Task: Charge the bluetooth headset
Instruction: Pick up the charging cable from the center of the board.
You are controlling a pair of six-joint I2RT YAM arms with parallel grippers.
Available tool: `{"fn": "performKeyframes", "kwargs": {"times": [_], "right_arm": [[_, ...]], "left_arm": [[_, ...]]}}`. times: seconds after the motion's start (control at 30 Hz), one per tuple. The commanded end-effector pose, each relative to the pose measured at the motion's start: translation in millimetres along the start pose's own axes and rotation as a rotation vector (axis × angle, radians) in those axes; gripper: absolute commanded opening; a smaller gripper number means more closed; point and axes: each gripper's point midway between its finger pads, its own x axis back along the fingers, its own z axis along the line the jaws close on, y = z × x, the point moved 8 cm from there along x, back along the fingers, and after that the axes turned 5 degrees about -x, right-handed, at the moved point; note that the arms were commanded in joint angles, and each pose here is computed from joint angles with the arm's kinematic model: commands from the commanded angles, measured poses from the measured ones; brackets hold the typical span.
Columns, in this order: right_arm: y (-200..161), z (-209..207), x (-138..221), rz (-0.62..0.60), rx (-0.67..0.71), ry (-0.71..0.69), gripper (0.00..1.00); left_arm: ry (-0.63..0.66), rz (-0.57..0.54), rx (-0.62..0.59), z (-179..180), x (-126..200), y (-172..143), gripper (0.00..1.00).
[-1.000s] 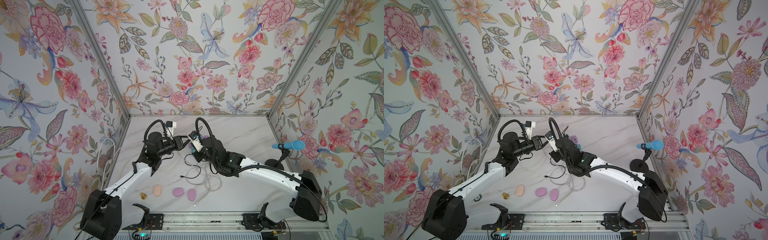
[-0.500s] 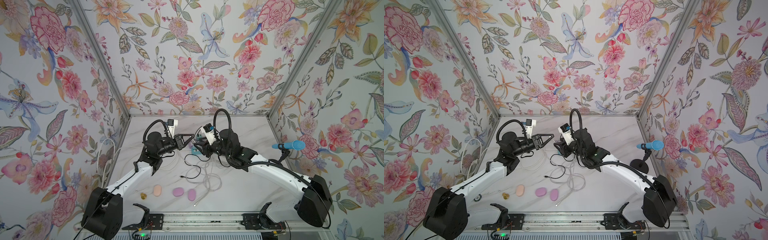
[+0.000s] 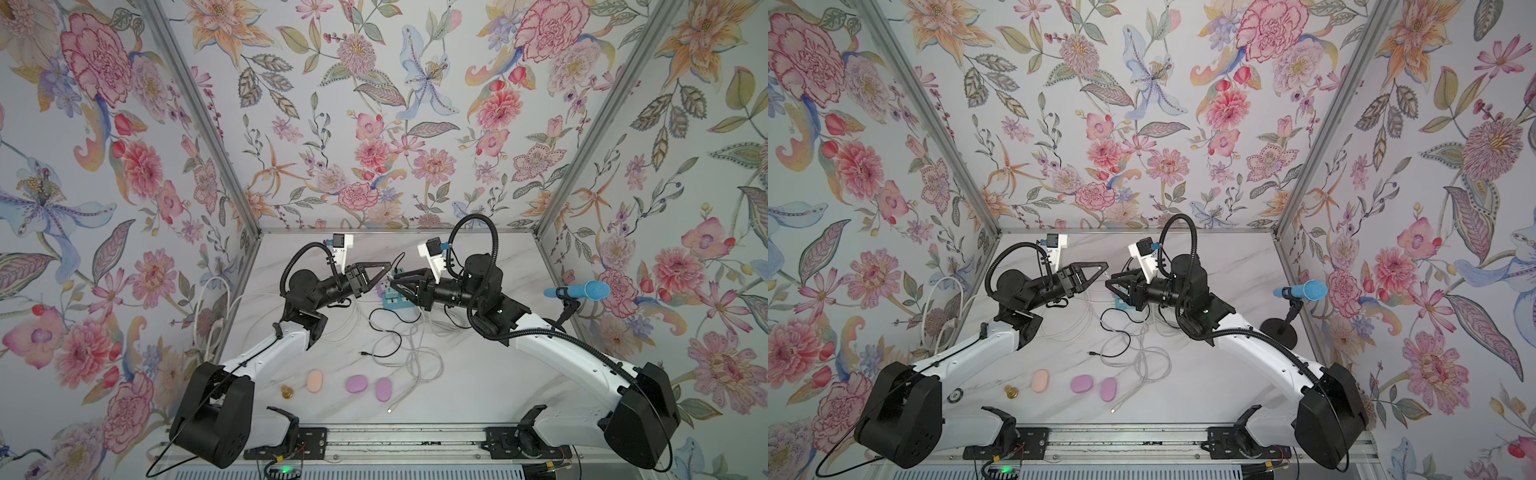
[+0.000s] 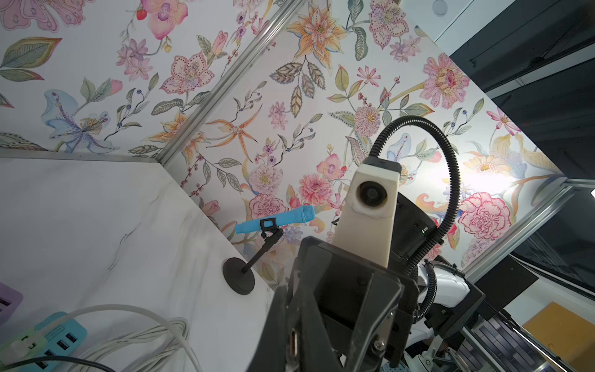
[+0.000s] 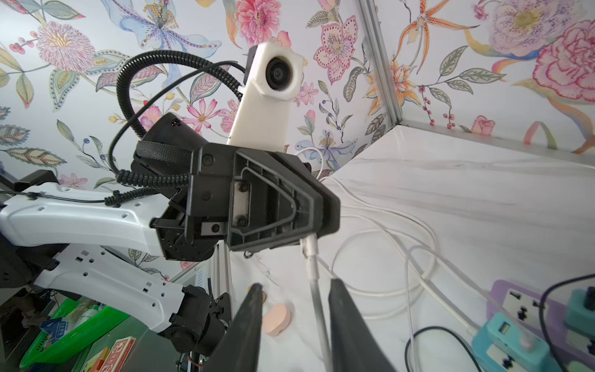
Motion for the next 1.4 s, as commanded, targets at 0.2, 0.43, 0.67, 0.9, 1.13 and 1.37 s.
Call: {"fn": "performKeyframes", "kwargs": {"times": [0.2, 0.43, 0.67, 0.9, 1.13, 1.37], "right_arm": [[12, -5, -11, -0.032, -0.053, 0.09, 0.25], [11, -8, -14, -0.042, -0.07, 0.103, 0.23], [16, -8, -18, -0.074, -0.085, 0.128, 0.14], [23, -7, -23, -0.09, -0.093, 0.155, 0.08], [25, -6, -22, -0.112, -0.1, 0.153, 0.0], [18, -11, -17, -0.001, -0.048, 0.006, 0.0]], "left_arm": [[-0.055, -0.003, -0.026, -11, 1, 0, 0.0], [-0.062, -0.003, -0.023, -11, 1, -1, 0.0], [-0.061, -0.002, -0.021, -8, 1, -2, 0.0], [-0.064, -0.008, -0.027, -10, 2, -1, 0.0], [-0.06, -0.013, -0.023, -10, 3, -3, 0.0], [-0.007, -0.003, -0.044, -14, 8, -1, 1.0]]}}
